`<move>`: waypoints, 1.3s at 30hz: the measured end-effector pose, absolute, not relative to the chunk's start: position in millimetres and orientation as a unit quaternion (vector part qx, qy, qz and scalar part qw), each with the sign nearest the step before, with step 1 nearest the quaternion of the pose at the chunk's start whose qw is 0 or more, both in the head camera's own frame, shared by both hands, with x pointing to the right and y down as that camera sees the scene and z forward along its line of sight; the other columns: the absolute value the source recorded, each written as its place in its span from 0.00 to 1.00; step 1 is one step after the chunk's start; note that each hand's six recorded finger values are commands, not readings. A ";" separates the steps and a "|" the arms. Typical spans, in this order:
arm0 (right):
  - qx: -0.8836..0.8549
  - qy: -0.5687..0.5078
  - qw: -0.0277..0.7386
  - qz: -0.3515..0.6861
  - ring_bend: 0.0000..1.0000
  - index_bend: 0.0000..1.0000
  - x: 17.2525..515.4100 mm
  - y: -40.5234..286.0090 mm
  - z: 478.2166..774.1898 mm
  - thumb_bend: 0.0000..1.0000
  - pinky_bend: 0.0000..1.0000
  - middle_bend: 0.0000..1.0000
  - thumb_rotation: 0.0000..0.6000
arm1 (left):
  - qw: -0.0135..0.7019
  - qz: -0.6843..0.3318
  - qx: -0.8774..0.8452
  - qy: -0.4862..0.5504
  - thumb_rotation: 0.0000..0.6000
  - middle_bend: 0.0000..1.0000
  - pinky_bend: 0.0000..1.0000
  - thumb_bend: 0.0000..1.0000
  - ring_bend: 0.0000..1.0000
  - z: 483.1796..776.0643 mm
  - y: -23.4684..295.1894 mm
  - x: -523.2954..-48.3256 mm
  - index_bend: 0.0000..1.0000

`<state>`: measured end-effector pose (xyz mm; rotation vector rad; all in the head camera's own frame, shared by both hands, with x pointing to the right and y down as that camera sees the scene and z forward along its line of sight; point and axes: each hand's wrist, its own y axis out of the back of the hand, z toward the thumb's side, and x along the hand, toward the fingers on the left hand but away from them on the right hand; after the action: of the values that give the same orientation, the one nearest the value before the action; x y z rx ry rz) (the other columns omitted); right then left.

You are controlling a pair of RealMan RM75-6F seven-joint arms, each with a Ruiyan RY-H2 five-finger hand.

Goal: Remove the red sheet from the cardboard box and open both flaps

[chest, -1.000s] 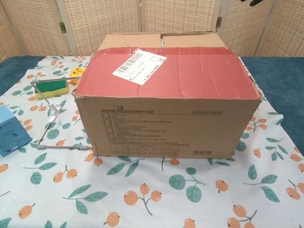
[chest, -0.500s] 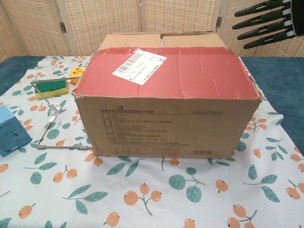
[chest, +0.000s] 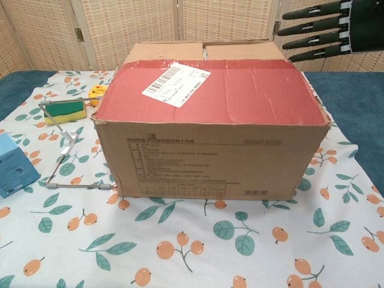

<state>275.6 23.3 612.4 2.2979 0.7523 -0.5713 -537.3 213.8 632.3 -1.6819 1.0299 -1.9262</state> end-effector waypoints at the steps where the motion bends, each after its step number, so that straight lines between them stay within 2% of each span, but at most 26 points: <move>1: 0.875 0.286 0.323 -0.218 0.07 0.00 275.3 23.9 614.1 0.27 0.02 0.00 0.91 | 0.191 -0.686 -0.599 0.367 1.00 0.09 0.02 0.47 0.08 632.3 213.8 -537.3 0.20; 20: 0.882 0.258 0.336 -0.208 0.07 0.00 263.4 34.6 623.1 0.27 0.03 0.00 0.91 | 0.193 -0.687 -0.599 0.365 1.00 0.10 0.02 0.47 0.08 633.2 213.5 -536.9 0.20; 30: 0.892 0.237 0.327 -0.201 0.07 0.00 262.0 46.1 606.1 0.27 0.04 0.00 0.91 | 0.200 -0.687 -0.599 0.361 1.00 0.10 0.04 0.47 0.09 634.7 213.7 -532.1 0.20; 39: 0.907 0.223 0.304 -0.189 0.06 0.00 264.0 56.6 576.1 0.27 0.04 0.00 0.91 | 0.207 -0.693 -0.596 0.348 1.00 0.10 0.04 0.47 0.09 639.8 213.7 -529.5 0.20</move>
<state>264.0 56.6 576.1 2.4026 0.5903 -0.5020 -529.5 213.7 639.8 -1.6615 0.9699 -1.9306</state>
